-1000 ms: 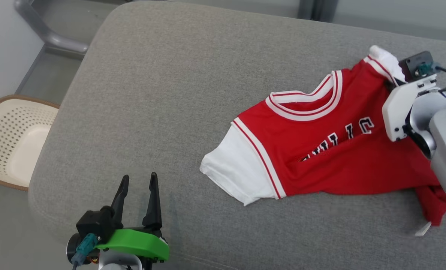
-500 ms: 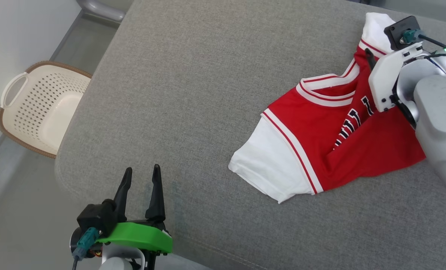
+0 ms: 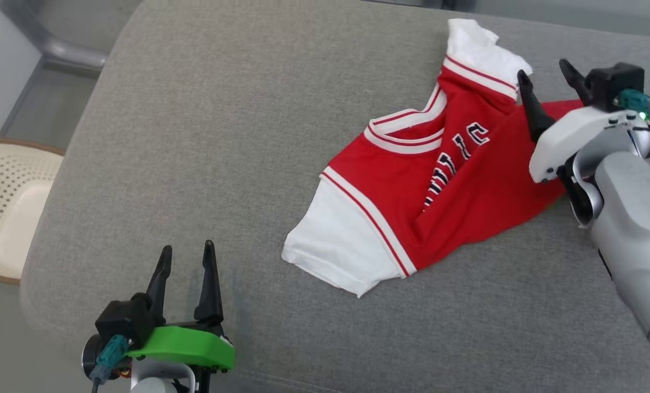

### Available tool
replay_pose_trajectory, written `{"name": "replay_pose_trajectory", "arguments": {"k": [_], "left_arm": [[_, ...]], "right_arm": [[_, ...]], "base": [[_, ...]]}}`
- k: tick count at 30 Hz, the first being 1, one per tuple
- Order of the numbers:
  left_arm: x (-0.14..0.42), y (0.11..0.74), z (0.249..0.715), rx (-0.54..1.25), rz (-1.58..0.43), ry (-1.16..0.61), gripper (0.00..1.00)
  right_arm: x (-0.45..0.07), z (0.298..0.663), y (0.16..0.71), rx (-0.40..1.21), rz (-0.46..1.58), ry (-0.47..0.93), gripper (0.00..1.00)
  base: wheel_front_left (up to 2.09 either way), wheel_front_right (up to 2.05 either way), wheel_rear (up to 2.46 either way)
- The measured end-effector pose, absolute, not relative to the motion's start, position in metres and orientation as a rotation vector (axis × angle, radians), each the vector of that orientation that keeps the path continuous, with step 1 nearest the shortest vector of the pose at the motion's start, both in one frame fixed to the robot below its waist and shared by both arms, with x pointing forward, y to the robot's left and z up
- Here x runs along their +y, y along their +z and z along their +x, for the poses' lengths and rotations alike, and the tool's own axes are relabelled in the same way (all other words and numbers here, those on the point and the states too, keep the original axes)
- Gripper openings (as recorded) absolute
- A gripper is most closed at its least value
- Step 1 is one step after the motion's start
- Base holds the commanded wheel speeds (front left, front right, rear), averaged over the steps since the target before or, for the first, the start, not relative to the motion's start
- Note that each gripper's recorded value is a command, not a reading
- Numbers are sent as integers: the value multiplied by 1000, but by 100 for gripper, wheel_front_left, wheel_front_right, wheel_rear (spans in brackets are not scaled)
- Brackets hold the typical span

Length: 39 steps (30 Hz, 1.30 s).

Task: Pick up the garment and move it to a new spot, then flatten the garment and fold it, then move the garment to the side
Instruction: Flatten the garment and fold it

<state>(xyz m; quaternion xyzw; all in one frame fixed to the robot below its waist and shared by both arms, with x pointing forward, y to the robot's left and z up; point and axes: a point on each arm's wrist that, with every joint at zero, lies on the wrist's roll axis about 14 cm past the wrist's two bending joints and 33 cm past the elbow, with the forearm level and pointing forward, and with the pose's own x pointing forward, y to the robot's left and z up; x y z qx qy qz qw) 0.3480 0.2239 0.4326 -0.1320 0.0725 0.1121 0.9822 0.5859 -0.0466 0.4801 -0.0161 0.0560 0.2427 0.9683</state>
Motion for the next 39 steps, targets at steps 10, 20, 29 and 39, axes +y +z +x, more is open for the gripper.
{"name": "replay_pose_trajectory", "arguments": {"k": [10, 20, 29, 39], "left_arm": [[197, 444, 362, 109, -273, 120, 100], [184, 445, 370, 104, -265, 65, 100], [196, 441, 363, 117, -258, 105, 100], [208, 436, 358, 131, -250, 144, 100]], "right_arm": [[-127, 507, 466, 96, 179, 278, 100], [-135, 474, 458, 127, 326, 196, 100], [-151, 499, 450, 182, 239, 155, 100], [-132, 514, 422, 301, 235, 182, 100]], "base": [[0, 0, 0], [0, 0, 0], [0, 0, 0], [0, 0, 0]]}}
